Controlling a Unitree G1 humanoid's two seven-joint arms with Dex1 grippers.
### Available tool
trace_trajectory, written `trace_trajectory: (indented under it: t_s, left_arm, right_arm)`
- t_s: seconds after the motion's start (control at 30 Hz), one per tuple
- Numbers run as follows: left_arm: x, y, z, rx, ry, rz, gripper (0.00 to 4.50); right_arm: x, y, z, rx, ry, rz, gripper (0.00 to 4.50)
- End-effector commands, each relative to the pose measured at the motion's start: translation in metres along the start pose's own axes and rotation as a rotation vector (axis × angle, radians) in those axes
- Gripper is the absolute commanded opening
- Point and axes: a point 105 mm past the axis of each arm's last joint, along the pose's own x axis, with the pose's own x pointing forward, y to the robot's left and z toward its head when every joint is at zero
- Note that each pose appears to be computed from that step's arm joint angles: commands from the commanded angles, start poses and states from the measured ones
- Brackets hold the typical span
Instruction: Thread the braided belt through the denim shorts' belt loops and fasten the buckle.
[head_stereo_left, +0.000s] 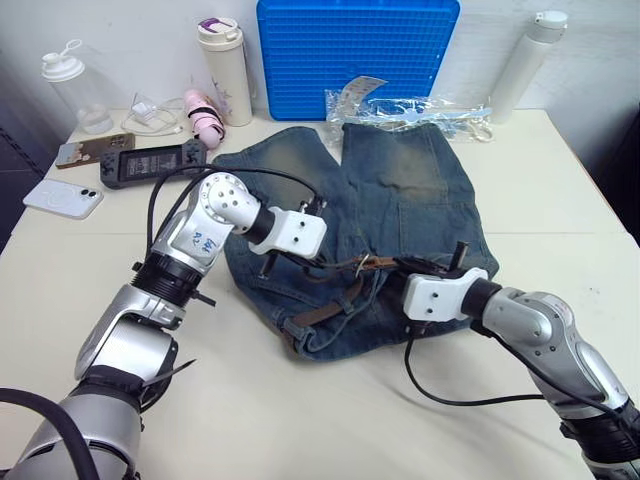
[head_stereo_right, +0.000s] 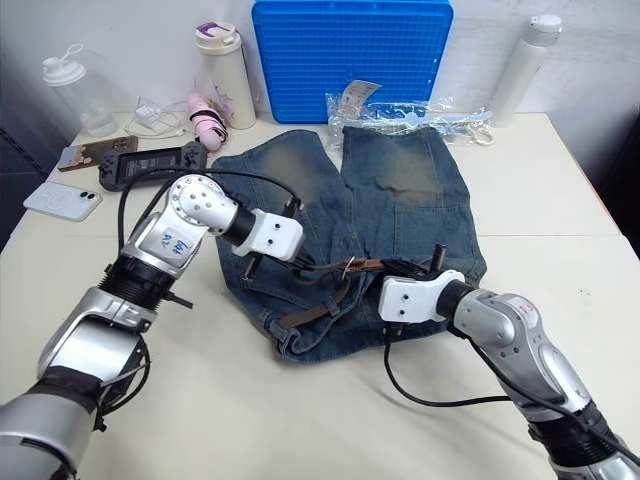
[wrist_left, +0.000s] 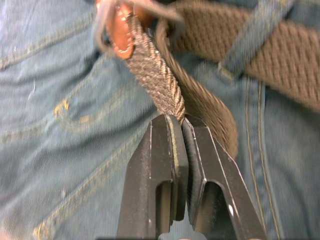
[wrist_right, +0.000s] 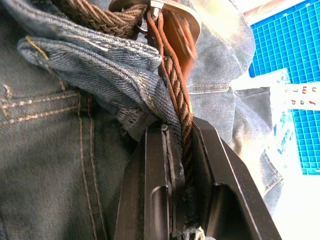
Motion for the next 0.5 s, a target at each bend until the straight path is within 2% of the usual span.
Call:
trace_trajectory:
  t_s: [0.03,0.23,0.3,0.37,0.47,0.5]
  left_arm:
    - [0.008,0.003,0.019,0.014,-0.058,0.02,0.0]
    - [0.019,0.0,0.025,-0.027,-0.085,0.028,0.0]
    - [0.021,-0.002,0.024,-0.041,-0.086,0.026,0.0]
    - [0.022,-0.002,0.024,-0.054,-0.086,0.028,0.0]
    - [0.023,-0.003,0.023,-0.065,-0.084,0.028,0.0]
    - [0.023,-0.003,0.023,-0.067,-0.083,0.028,0.0]
  right_arm:
    - [-0.001,-0.002,0.014,0.012,-0.052,-0.012,0.08]
    - [-0.006,0.013,0.004,0.245,-0.03,0.041,0.08]
    - [-0.009,0.012,0.004,0.317,-0.035,0.041,1.01]
    - [-0.013,0.01,0.004,0.346,-0.038,0.058,1.75]
    - [-0.022,0.007,0.004,0.394,-0.049,0.101,3.19]
    - [-0.025,0.006,0.005,0.422,-0.06,0.121,3.52]
